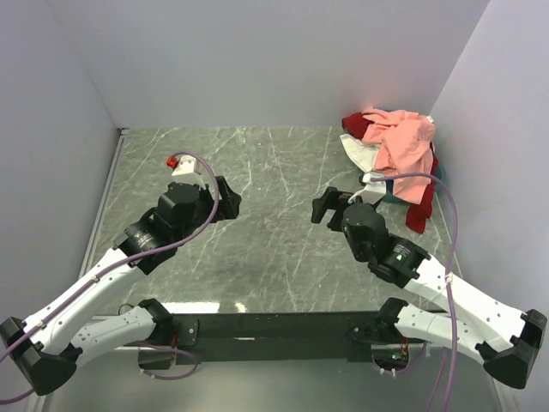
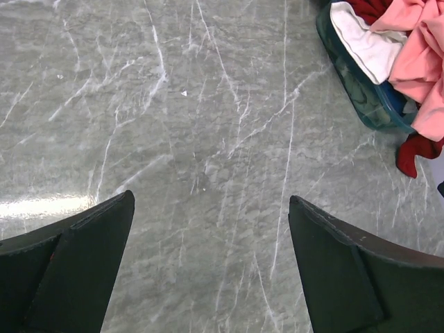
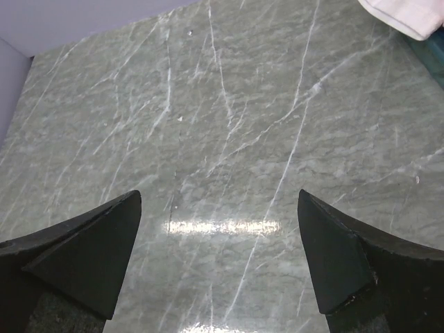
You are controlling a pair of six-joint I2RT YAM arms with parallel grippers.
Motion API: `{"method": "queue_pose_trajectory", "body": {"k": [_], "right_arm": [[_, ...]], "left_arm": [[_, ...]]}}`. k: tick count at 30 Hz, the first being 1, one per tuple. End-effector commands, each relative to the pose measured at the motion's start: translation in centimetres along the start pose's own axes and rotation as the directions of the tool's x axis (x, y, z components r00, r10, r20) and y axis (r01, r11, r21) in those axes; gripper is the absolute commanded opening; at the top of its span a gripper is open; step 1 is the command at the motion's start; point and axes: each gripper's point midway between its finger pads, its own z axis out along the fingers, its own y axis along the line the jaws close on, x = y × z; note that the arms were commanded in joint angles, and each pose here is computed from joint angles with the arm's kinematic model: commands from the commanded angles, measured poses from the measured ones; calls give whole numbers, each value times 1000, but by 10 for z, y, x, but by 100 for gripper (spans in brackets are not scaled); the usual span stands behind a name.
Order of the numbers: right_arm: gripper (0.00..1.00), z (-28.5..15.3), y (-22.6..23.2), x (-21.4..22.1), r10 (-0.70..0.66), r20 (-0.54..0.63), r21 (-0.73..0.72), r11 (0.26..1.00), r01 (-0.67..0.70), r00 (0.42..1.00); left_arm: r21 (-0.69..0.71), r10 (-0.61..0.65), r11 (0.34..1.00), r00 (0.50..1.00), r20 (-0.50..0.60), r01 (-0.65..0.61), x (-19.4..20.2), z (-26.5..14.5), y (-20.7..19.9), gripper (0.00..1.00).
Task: Fold and stack the t-shirts
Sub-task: Grab the tshirt from the pile
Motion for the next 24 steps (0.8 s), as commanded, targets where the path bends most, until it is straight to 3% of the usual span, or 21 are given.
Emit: {"method": "queue_pose_trajectory", "body": {"k": [1, 8, 12, 13, 15, 19, 22, 24], "right_arm": [[100, -2, 5, -14, 21, 45, -9, 1000, -21, 999], [99, 10, 16, -34, -89, 52, -8, 996, 89, 995], [99, 46, -2, -61, -112, 35, 75, 991, 110, 993], [97, 59, -30, -80, -88, 57, 149, 986, 79, 994], [93, 79, -45, -105, -52, 61, 158, 987, 42, 997], [80, 105, -139, -176, 48, 160, 361, 927, -104, 986], [72, 131, -182, -179, 107, 136, 432, 888, -156, 985], [71, 147, -206, -186, 116, 140, 476, 863, -170, 983]], "left_arm": [[32, -11, 999, 1000, 16, 10, -7, -2, -8, 99], [49, -13, 999, 1000, 11, 12, -8, -3, -12, 99], [58, -15, 998, 1000, 21, 14, -13, -7, -13, 99], [61, -16, 998, 1000, 23, 14, -14, -8, -14, 99], [55, -12, 998, 1000, 20, 11, -13, -9, -13, 100], [37, -6, 999, 1000, 21, 6, -18, -15, -10, 99], [31, -3, 1000, 999, 34, 2, -20, -19, -6, 99], [24, 1, 1000, 999, 41, -2, -21, -21, -4, 99]]}}
